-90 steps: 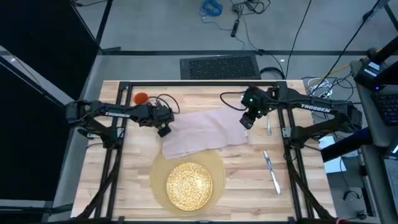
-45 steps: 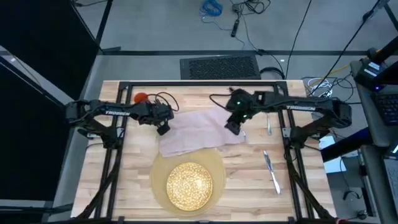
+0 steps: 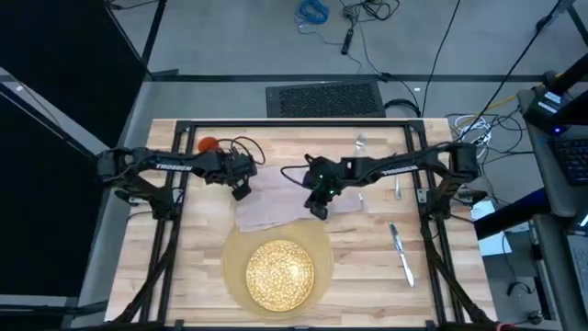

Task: Set table place
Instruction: Fold the light orange napkin on the table

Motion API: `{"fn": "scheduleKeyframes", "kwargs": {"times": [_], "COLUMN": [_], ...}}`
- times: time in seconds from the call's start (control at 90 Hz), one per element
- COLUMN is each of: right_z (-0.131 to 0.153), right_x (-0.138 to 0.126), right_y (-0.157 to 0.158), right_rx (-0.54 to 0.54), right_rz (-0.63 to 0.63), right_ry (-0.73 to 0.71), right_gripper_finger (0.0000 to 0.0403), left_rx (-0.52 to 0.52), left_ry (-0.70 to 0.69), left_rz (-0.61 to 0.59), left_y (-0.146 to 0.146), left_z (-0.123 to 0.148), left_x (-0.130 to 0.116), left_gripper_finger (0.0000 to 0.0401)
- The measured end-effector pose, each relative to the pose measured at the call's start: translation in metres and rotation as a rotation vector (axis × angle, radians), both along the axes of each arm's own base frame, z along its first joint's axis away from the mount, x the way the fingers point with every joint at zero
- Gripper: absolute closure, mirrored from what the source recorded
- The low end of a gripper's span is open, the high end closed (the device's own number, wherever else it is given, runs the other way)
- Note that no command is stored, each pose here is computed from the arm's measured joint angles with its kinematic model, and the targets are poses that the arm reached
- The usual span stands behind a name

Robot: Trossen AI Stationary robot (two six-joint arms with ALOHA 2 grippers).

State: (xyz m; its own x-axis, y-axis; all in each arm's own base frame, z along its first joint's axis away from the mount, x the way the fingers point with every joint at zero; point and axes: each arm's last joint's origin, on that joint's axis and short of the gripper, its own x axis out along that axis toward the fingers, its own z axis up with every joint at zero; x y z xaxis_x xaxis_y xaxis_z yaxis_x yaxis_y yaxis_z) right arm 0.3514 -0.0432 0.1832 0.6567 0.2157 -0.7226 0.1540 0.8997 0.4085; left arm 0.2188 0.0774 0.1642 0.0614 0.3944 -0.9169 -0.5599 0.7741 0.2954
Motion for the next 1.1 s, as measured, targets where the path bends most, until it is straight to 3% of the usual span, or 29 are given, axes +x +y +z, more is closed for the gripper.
{"fn": "scheduleKeyframes", "kwargs": {"times": [0.344, 0.589, 1.1], "right_z": [-0.032, -0.051, -0.056], "right_x": [0.011, 0.013, 0.011], "right_y": [-0.003, -0.003, 0.007], "right_rx": [-0.001, 0.012, 0.027], "right_rz": [-0.03, -0.038, -0.023], "right_ry": [0.055, 0.102, 0.163], "right_gripper_finger": [0.0403, 0.0403, 0.0403], "left_rx": [-0.017, -0.026, -0.027], "left_ry": [-0.117, -0.119, -0.119], "left_rz": [-0.047, -0.049, -0.046], "left_y": [0.001, 0.001, 0.001], "left_z": [0.002, 0.002, 0.002], "left_x": [0.011, 0.011, 0.011], "left_gripper_finger": [0.0401, 0.0401, 0.0401]}}
